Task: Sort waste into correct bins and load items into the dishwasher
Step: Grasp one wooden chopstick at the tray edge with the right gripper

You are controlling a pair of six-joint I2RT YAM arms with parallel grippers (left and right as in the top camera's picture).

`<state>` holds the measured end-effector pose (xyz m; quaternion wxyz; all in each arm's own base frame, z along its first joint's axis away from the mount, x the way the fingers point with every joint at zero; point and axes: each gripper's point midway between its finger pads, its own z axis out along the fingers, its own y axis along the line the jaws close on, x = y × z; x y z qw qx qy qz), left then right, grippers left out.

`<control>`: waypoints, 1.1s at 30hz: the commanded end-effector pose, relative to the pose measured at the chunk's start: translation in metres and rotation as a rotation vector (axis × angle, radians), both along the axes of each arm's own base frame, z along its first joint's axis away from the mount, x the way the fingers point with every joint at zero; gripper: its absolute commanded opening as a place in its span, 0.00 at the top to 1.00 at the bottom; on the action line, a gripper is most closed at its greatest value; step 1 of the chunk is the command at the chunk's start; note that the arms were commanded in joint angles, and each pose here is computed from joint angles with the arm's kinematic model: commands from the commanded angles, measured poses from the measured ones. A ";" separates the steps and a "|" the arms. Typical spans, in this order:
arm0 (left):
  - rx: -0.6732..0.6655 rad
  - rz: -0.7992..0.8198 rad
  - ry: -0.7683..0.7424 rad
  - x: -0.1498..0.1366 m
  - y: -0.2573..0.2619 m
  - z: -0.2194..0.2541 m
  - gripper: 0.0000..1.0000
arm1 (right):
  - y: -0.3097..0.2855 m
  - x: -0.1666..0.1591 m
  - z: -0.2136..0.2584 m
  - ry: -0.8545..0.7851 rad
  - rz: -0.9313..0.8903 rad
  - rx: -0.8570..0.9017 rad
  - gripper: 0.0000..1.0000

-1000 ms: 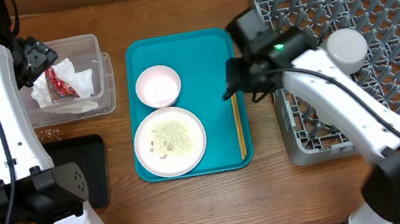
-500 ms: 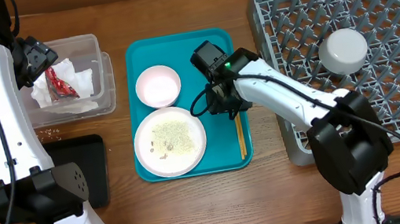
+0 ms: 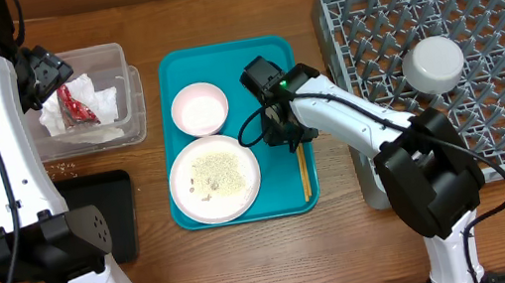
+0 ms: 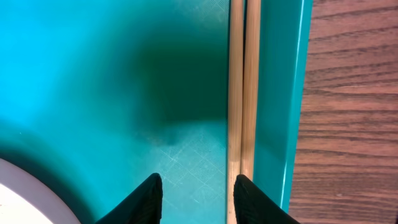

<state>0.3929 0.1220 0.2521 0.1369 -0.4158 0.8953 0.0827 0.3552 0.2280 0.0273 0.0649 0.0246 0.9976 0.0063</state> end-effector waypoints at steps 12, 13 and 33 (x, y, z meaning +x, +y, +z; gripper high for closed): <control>0.011 0.012 -0.007 -0.002 -0.001 0.003 0.00 | -0.002 0.012 0.000 -0.049 -0.012 -0.012 0.59; 0.012 0.012 -0.007 -0.002 -0.001 0.004 0.00 | -0.002 0.012 0.000 -0.049 -0.012 -0.012 0.59; 0.012 0.012 -0.007 -0.002 -0.001 0.004 0.00 | -0.009 0.012 -0.002 -0.052 -0.016 -0.050 0.59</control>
